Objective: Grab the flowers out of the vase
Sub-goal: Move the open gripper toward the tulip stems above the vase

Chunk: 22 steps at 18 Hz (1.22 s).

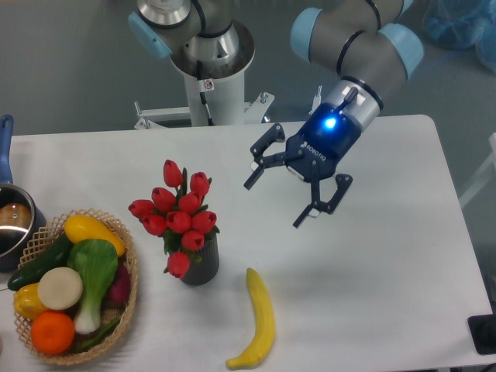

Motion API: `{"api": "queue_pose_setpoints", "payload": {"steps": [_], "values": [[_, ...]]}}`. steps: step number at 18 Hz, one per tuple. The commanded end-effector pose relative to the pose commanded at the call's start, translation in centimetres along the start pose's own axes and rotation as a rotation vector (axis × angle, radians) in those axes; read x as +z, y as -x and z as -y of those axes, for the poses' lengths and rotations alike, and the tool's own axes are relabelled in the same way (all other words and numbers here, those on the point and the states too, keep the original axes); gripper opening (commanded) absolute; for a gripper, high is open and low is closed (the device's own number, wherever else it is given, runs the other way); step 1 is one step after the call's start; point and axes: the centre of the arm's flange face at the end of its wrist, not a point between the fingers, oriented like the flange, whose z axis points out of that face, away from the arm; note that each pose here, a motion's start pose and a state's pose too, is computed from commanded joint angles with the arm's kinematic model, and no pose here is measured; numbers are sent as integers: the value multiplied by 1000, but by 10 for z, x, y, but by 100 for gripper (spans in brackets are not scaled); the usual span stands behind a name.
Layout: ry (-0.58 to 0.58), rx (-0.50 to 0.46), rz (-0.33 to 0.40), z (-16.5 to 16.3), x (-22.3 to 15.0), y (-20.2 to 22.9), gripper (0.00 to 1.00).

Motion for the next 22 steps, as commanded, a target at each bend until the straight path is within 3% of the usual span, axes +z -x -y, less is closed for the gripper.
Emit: {"api": "queue_pose_setpoints", "payload": {"steps": [6, 17, 22], "values": [[13, -50, 10, -31, -5, -3, 100], [20, 68, -54, -106, 19, -44, 100], [-81, 44, -105, -104, 44, -65, 100]]}}
